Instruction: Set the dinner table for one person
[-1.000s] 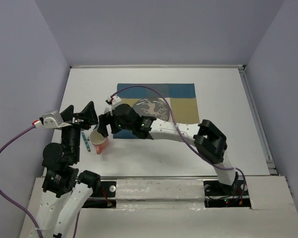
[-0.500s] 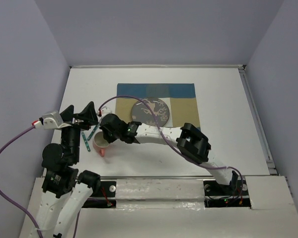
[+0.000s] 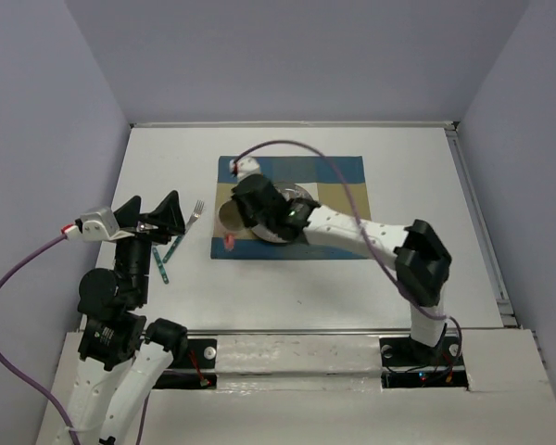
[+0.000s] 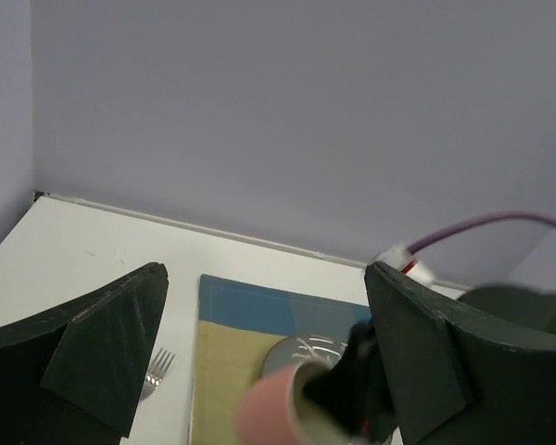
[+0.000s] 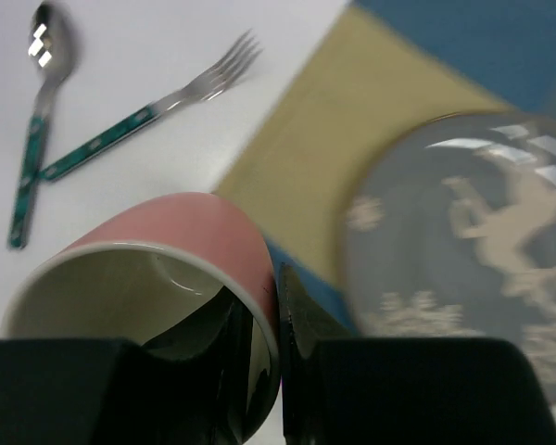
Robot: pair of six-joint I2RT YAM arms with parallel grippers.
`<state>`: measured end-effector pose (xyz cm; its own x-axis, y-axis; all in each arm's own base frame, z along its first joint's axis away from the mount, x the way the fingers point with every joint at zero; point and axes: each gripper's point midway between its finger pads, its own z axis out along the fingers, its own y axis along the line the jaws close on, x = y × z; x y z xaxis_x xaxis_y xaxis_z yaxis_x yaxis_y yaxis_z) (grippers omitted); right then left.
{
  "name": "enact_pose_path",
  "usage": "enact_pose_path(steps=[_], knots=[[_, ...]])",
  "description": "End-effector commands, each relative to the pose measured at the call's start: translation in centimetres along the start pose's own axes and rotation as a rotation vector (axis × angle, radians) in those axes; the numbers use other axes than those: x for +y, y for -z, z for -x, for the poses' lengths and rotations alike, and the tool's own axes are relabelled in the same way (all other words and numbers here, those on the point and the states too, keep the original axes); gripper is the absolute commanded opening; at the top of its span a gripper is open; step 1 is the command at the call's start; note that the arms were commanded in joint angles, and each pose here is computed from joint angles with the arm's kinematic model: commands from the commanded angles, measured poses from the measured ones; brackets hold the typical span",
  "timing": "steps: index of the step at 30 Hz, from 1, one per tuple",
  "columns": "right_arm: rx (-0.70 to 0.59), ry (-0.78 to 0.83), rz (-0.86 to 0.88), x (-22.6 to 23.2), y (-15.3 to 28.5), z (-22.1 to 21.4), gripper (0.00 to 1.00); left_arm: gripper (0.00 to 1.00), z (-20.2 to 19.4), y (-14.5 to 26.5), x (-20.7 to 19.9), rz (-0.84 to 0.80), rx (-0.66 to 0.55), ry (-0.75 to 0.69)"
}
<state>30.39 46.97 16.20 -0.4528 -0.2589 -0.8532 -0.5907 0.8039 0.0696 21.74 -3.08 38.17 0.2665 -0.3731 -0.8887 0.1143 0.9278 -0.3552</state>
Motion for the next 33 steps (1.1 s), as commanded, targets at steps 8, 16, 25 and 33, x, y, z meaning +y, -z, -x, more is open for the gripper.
enact_pose_path(steps=[8,16,25,33], knots=[[-0.204,-0.206,-0.461,-30.5,4.8,9.4,0.00,0.99,0.5,-0.1,-1.7,-0.084,-0.025,0.029],[-0.104,-0.267,-0.542,-39.9,3.8,7.2,0.00,0.99,-0.1,-0.4,-2.1,-0.097,0.001,0.028],[-0.017,-0.288,-0.549,-43.2,1.5,5.4,0.00,0.99,-0.4,-0.5,-2.3,-0.101,0.013,0.026],[0.024,-0.322,-0.546,-44.2,1.6,3.9,0.00,0.99,-0.5,-0.6,-2.3,-0.100,0.018,0.028]])
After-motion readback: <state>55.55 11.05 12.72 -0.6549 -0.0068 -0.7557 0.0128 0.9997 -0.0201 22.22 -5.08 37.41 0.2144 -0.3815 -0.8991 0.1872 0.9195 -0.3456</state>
